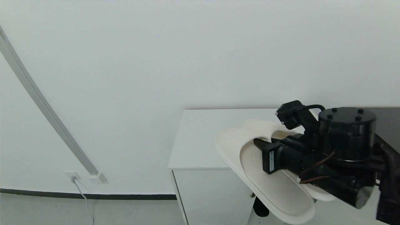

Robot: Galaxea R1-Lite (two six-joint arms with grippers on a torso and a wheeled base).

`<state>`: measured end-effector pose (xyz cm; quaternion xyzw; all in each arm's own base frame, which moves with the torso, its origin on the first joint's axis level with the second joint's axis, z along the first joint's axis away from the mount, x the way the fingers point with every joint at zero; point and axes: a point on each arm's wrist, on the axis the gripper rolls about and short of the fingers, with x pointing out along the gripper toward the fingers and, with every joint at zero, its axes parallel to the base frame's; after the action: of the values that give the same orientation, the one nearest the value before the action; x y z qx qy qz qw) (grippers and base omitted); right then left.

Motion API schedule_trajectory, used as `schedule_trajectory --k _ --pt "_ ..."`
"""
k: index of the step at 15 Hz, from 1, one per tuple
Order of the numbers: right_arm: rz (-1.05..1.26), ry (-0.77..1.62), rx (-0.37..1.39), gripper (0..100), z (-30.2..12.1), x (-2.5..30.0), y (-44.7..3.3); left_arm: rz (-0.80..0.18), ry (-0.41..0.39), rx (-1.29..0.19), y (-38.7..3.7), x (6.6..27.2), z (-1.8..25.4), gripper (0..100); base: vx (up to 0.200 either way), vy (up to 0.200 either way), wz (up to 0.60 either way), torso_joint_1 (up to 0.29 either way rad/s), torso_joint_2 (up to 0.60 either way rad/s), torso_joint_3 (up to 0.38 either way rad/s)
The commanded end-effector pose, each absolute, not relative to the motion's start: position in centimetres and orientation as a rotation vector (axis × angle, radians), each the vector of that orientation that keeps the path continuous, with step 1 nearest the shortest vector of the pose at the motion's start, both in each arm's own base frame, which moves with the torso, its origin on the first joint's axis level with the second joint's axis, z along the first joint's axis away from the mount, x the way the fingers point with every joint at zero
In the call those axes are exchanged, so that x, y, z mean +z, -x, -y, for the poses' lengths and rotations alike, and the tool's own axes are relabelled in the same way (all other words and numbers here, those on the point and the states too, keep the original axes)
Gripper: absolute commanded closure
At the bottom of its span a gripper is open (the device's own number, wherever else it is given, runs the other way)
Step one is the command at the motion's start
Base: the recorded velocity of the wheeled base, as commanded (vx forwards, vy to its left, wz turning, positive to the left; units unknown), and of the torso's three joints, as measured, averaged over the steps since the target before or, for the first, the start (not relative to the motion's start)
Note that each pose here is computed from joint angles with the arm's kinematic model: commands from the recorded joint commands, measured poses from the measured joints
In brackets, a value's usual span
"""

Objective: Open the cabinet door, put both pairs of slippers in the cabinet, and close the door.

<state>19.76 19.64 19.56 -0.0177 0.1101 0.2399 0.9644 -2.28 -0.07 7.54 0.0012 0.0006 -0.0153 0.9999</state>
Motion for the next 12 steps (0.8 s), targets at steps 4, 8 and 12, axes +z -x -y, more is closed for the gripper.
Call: schedule_trajectory --k 4,8,12 --pt "-0.204 0.027 0.505 100 -18.4 20.2 -18.0 -0.002 -0.002 -0.031 2.3 7.5 0.1 100 0.000 0.000 0.00 0.000 0.00 0.000" --pt "-0.213 0.032 0.511 100 -18.7 19.9 -17.9 0.000 -0.002 -0.031 2.3 7.6 0.1 100 -0.050 0.000 0.00 0.001 0.00 0.002" --pt "-0.221 0.040 0.517 100 -18.8 19.5 -17.8 0.000 -0.002 -0.031 2.3 7.6 0.1 100 -0.200 0.000 0.00 0.008 0.01 0.001"
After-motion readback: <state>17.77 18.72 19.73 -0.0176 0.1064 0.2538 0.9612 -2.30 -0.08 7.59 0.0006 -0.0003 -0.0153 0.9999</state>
